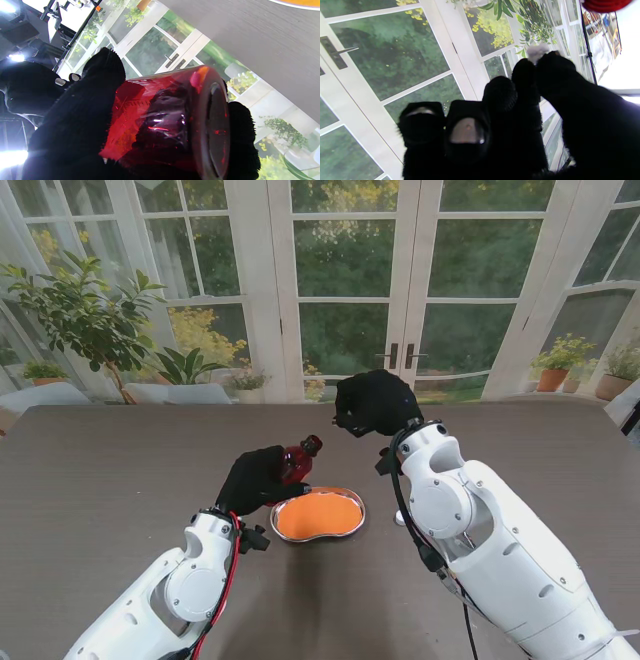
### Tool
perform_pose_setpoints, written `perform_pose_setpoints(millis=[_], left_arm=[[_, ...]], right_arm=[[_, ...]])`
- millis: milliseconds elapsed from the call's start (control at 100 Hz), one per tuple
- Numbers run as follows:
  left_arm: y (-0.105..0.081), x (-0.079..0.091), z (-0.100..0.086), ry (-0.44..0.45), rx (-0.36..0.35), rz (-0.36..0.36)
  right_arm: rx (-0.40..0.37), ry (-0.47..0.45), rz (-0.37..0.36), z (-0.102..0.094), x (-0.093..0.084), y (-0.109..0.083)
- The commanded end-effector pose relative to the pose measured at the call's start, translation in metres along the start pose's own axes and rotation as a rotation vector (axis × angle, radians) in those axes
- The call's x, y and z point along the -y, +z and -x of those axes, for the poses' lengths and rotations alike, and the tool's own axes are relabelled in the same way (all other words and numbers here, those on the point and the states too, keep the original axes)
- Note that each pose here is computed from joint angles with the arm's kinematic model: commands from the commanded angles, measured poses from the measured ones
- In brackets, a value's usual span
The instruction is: Collect the cotton balls from the tray into a sample bottle
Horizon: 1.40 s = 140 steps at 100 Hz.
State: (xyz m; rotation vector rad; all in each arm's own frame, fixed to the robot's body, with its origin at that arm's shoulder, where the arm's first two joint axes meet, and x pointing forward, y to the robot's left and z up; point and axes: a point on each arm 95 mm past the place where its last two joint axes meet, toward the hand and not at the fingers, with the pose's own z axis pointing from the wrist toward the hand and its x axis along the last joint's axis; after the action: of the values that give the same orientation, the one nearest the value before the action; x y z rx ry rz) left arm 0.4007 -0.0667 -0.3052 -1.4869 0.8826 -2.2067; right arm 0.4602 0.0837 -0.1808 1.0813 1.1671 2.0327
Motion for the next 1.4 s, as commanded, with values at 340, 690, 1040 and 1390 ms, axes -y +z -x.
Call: perform_pose_setpoints(millis=[340, 690, 1040, 1390], left_arm=[[0.011, -0.007, -0.007, -0.04, -0.026, -0.008], [0.017, -0.01, -0.011, -0.053, -0.039, -0.011], [0.019, -0.011, -0.011, -0.055, -0.043, -0.005], [0.016, -0.011, -0.01, -0.053, -0.034, 0.003]], right_arm=[[-0.054, 0.077, 0.003, -0.021, 0.005, -0.008], [-0.059, 0.101, -0.011, -0.024, 0.01, -0.011], [-0.056, 0.119, -0.021, -0.024, 0.01, -0.015], [-0.045, 0.123, -0.006, -0.023, 0.003, -0.015]])
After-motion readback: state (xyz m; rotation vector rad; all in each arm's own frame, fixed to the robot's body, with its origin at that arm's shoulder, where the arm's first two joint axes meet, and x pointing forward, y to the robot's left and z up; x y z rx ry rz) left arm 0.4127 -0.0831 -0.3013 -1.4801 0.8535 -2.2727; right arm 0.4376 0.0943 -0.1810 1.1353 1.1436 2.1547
